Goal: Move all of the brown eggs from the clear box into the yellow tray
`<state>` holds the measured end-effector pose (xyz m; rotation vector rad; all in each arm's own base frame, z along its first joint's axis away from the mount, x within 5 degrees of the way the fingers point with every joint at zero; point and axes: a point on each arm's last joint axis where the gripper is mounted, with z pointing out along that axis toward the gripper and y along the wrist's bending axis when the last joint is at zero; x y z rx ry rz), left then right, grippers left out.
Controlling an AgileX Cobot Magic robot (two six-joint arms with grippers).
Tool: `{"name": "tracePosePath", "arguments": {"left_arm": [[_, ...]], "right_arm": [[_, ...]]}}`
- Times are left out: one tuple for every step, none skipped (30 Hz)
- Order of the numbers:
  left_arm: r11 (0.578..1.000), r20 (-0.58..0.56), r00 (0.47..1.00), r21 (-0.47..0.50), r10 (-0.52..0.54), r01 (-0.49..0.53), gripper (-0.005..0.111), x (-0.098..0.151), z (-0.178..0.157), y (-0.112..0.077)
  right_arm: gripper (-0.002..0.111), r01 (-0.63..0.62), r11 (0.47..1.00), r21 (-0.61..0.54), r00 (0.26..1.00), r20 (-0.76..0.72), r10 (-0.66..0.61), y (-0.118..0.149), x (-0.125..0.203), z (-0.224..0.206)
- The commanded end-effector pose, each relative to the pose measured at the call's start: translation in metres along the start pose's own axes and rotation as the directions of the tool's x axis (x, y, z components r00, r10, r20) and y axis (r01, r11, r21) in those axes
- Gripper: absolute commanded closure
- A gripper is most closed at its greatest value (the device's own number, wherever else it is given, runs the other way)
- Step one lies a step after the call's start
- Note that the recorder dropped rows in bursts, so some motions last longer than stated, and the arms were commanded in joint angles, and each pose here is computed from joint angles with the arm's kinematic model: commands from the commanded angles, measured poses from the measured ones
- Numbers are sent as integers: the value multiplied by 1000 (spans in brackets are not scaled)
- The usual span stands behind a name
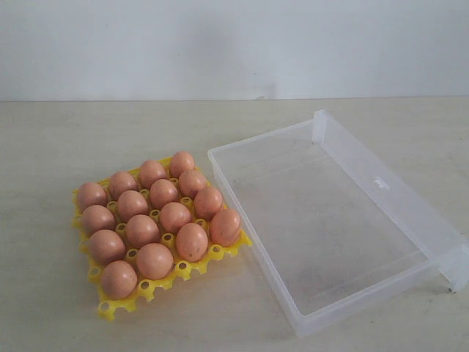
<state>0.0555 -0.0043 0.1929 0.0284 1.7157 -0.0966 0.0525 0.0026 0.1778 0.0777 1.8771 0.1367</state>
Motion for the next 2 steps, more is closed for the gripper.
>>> {"name": "tracePosePath", "arguments": {"left_arm": [[1000,3,1000,-4,-3,3,103,0,0,0],[1000,3,1000,-4,-3,3,103,0,0,0]], "right_arm": [[108,3,1000,2,1000,11,-3,0,-1,0],[108,3,1000,2,1000,11,-3,0,-1,0]]}}
